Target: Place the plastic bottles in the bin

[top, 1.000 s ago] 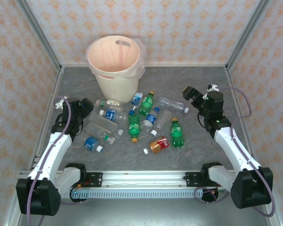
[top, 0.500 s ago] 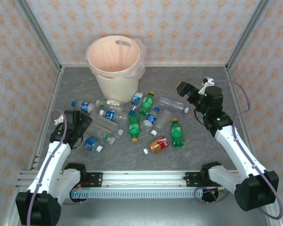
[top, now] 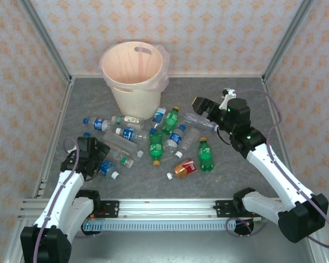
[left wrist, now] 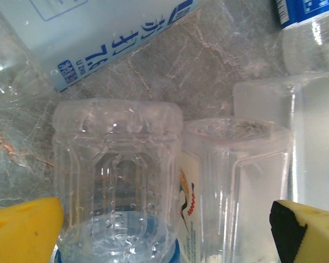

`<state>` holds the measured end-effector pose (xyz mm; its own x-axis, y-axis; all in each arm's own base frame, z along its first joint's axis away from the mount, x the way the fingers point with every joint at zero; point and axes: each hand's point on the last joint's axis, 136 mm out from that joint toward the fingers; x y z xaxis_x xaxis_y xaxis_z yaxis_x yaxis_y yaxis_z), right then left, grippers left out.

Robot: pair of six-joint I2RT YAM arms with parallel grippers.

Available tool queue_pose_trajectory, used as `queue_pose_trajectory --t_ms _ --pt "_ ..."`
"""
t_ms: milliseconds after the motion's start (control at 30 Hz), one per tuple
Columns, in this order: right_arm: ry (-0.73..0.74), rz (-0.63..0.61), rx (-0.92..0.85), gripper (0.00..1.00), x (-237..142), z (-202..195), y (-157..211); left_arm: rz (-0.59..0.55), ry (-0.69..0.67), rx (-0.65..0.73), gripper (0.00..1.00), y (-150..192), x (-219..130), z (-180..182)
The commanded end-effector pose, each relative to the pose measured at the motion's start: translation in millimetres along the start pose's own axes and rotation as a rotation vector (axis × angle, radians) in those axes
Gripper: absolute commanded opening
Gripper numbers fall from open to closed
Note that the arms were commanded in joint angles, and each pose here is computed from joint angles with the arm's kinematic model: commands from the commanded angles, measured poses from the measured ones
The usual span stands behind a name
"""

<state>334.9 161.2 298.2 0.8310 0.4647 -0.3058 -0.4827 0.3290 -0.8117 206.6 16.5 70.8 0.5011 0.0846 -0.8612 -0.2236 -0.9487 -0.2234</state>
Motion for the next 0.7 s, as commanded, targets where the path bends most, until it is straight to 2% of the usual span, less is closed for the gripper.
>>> queue_pose_trajectory --t_ms 0,400,667 --pt "0.008 -0.025 -0.026 1.0 -1 8 -14 -0.004 -0.069 0.011 0.98 1 3 18" --pt "0.0 -0.004 -0.048 1.0 7 20 -15 0.017 -0.106 -0.009 0.99 7 15 28" --pt "-0.009 0.003 -0.051 1.0 10 25 -14 -0.01 -0.096 -0.059 0.89 4 8 31"
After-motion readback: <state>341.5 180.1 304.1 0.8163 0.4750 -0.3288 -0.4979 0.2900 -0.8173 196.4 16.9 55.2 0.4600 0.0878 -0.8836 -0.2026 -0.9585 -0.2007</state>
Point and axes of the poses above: each hand's point on the last joint's axis, 136 mm out from that joint toward the fingers, its own x axis out along the fingers, its own z axis along the line the jaws close on, y = z × x, and after that the axes turned 10 degrees about -x, right-handed
